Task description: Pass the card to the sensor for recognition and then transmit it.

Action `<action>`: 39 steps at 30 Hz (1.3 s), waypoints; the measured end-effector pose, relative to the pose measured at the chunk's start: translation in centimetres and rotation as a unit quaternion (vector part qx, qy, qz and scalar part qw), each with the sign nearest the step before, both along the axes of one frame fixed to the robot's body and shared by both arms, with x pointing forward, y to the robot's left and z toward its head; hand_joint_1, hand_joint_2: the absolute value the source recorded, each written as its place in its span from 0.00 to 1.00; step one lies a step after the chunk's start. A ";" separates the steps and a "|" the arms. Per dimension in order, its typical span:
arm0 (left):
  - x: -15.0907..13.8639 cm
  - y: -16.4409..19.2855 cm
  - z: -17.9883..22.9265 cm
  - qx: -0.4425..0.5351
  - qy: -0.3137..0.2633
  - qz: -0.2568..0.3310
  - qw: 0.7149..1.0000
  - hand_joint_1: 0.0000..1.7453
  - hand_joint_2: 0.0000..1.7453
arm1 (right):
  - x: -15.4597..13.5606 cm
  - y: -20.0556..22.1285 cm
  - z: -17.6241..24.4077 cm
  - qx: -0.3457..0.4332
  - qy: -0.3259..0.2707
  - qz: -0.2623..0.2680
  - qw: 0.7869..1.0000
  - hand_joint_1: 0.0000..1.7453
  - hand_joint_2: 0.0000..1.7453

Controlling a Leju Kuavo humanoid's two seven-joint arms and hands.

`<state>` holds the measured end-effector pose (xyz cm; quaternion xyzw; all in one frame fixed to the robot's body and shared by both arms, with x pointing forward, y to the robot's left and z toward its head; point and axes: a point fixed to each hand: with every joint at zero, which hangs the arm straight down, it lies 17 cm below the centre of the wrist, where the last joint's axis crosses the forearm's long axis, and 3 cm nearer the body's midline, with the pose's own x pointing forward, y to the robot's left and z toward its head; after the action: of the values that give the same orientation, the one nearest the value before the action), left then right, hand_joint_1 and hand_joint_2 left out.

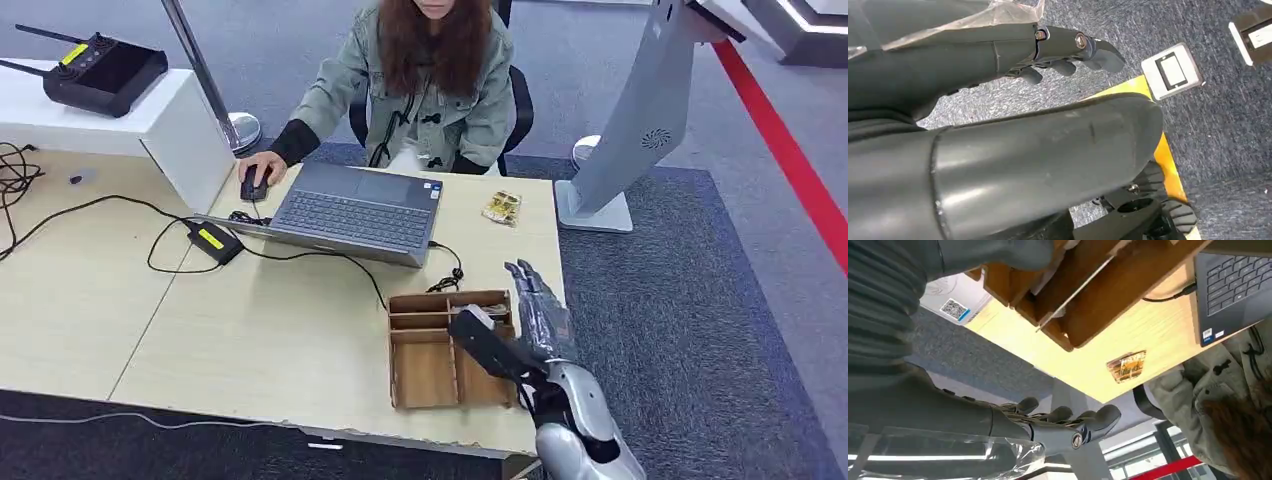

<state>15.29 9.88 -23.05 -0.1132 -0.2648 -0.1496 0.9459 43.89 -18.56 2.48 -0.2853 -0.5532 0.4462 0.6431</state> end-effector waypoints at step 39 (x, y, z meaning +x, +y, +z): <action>0.3 -0.1 0.1 -0.002 0.001 -0.002 1.000 0.00 0.00 | 0.6 2.1 0.7 0.005 0.006 0.015 1.000 0.77 1.00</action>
<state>15.57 9.73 -22.95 -0.1160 -0.2643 -0.1509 0.9455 44.52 -16.50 3.22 -0.2704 -0.5557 0.4549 0.6412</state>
